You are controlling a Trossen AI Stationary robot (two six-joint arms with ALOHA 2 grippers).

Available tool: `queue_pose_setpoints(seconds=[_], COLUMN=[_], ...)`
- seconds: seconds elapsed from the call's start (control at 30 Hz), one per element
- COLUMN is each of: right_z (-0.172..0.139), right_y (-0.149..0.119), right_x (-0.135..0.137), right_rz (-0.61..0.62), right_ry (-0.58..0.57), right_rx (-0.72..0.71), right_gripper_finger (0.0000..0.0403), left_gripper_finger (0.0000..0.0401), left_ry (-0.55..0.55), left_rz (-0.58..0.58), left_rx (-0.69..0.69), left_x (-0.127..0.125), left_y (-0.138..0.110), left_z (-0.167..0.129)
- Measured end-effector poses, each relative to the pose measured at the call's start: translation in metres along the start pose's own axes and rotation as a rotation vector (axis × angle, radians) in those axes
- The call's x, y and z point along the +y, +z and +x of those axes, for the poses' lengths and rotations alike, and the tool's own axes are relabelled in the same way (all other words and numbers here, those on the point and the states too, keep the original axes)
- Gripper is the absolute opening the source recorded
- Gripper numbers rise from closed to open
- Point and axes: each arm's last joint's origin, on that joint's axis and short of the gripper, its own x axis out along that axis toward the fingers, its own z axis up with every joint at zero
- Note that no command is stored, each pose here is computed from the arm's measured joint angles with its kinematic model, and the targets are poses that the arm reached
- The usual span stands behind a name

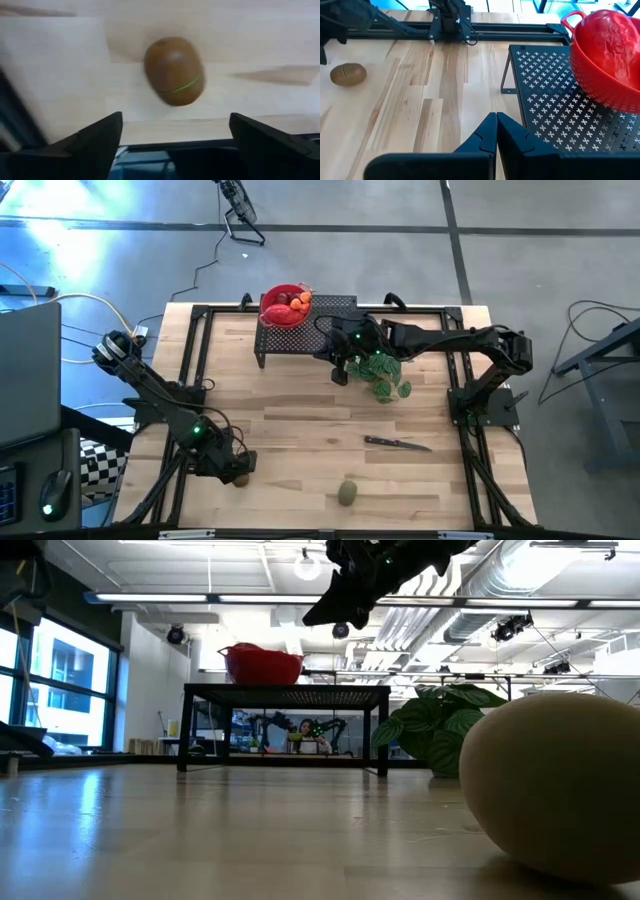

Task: Pick & Place Fruit
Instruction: Put the left brown kiwi in the red strainer bowl on the shelf

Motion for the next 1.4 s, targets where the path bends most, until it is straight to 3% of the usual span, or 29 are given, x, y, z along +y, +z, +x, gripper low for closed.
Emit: queue_pose_setpoints(seconds=[0.2,0.47,1.4], right_z=[0.0,0.0,0.0], right_y=[-0.002,-0.002,-0.002], right_x=[0.0,0.0,0.0], right_rz=[-0.016,-0.022,-0.022], right_ry=[0.001,-0.001,0.001], right_rx=[0.02,0.018,0.017], right_gripper_finger=[0.0003,0.0003,0.0002], left_gripper_finger=[0.0371,0.0346,0.0342], left_ry=[-0.096,-0.004,0.046], left_rz=[-0.024,-0.028,-0.01], left_rx=[-0.09,-0.121,-0.149], left_x=[-0.003,-0.005,-0.013], left_y=[0.002,0.003,0.001], left_z=[0.001,0.022,0.063])
